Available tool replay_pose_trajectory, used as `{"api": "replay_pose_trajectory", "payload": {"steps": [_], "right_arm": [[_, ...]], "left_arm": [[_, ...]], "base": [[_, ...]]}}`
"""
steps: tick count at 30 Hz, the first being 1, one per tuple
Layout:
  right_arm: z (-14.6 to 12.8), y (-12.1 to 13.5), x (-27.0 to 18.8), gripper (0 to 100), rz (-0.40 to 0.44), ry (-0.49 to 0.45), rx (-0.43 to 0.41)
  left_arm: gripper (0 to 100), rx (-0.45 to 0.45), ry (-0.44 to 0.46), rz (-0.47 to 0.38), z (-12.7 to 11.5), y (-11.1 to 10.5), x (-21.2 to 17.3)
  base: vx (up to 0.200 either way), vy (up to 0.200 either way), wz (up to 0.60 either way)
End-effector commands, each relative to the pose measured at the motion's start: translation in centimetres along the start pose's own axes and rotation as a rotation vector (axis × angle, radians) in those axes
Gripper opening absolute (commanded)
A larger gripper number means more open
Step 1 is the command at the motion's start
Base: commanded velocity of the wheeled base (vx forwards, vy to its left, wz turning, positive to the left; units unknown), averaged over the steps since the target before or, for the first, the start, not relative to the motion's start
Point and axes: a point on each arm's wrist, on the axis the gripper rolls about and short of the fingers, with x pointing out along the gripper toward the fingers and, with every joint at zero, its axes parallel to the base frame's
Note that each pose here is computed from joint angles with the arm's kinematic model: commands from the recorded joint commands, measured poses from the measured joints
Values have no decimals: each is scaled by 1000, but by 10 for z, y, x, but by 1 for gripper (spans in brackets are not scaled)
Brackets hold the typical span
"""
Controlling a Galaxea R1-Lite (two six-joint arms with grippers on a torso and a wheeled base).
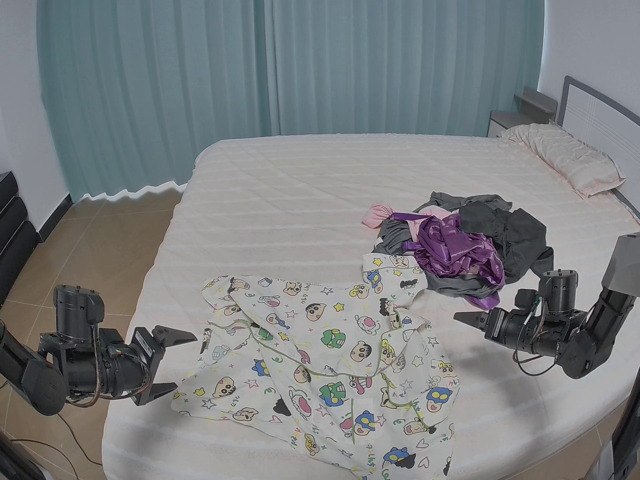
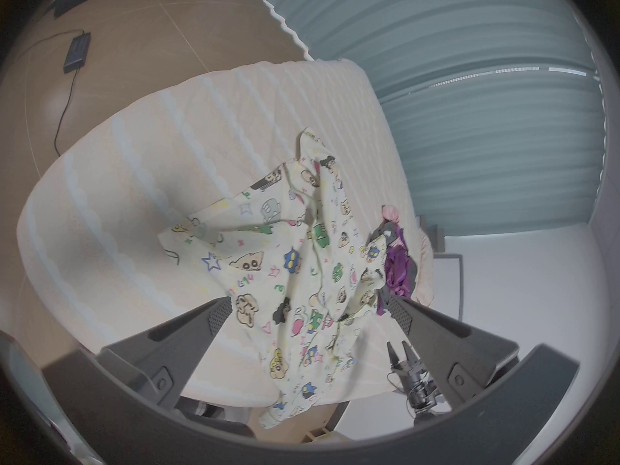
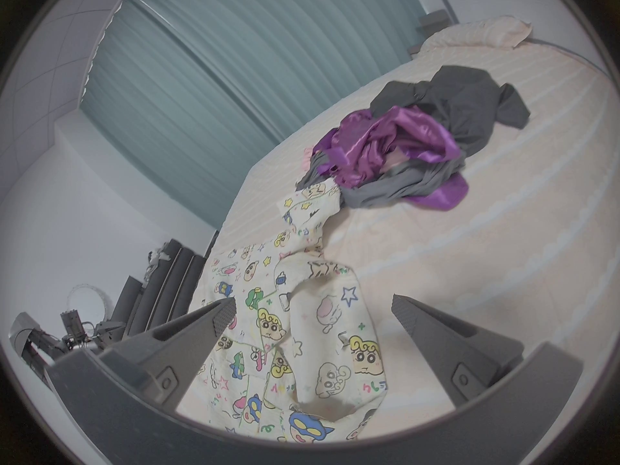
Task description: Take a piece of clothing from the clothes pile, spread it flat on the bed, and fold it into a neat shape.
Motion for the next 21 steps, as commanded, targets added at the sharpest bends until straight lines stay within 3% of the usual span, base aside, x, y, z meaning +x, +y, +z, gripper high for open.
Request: {"api": "replay_pose_trajectory", "payload": {"steps": [1, 7, 14, 21], "right_arm": [[-16, -10, 23, 100, 32, 81, -4], [-36, -26, 56, 100, 19, 160, -111], [-52, -24, 74, 100, 36, 209, -139], [-50, -25, 81, 100, 34, 217, -148]], "left_arm": [[100, 0, 52, 59, -3, 13, 10], [100, -9, 87, 43, -3, 14, 9], [100, -11, 90, 46, -4, 15, 9], [100, -10, 88, 42, -4, 14, 8]], "base": [[0, 0, 0], [0, 0, 0], [0, 0, 0], [0, 0, 0]]}}
